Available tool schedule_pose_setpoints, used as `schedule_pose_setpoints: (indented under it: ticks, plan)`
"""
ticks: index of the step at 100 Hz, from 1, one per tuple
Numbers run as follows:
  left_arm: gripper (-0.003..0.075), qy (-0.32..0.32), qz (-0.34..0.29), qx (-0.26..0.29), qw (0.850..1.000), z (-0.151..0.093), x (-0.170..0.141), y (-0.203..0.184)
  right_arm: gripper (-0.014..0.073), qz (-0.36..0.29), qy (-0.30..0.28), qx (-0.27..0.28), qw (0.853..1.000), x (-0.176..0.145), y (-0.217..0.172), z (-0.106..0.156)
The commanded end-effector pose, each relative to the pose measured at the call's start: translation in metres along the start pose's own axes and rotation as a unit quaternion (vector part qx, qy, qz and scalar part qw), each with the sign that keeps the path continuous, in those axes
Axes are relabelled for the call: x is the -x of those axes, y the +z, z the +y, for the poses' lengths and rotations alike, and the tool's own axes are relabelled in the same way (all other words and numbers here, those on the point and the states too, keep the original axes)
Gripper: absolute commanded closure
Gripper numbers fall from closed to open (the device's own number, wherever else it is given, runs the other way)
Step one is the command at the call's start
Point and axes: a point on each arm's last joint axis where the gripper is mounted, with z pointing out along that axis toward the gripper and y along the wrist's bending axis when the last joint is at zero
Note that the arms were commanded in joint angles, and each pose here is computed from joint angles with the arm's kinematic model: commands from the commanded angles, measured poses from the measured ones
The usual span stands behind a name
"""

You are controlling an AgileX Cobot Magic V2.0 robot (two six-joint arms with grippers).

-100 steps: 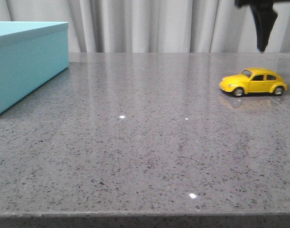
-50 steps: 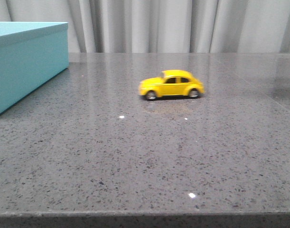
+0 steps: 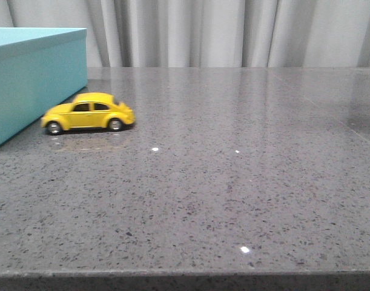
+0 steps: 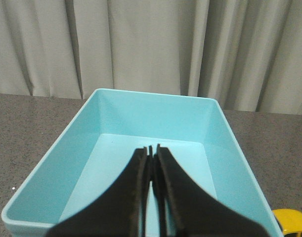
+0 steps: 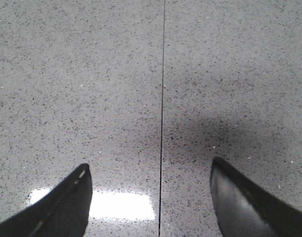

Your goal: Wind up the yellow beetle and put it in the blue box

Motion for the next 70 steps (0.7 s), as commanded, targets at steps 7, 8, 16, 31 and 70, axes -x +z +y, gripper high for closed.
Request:
schedule_pose_setpoints:
  ticks: [7, 8, 16, 31, 70]
  plan:
    - [0.0738, -0.005, -0.044, -0.007, 0.999, -0.004, 0.026, -0.001, 0.0087, -0.045, -0.011, 0.014, 0.999, 0.002, -0.021, 0.003]
    - [0.0738, -0.005, -0.044, -0.008, 0.999, -0.004, 0.028, -0.001, 0.0087, -0.045, -0.011, 0.014, 0.999, 0.002, -0.021, 0.003]
    - [0.0738, -0.005, -0.021, -0.009, 1.0, -0.006, 0.033, 0.002, 0.0087, -0.045, -0.014, 0.016, 0.999, 0.002, -0.021, 0.005]
    - [0.0697, -0.004, 0.031, -0.014, 0.999, -0.009, 0.045, 0.015, 0.0087, -0.045, -0.016, 0.018, 0.999, 0.001, -0.021, 0.006]
    - [0.0288, 0.099, 0.114, -0.12, 0.981, -0.051, 0.084, 0.071, 0.0087, -0.045, -0.016, 0.018, 0.999, 0.001, -0.021, 0.006]
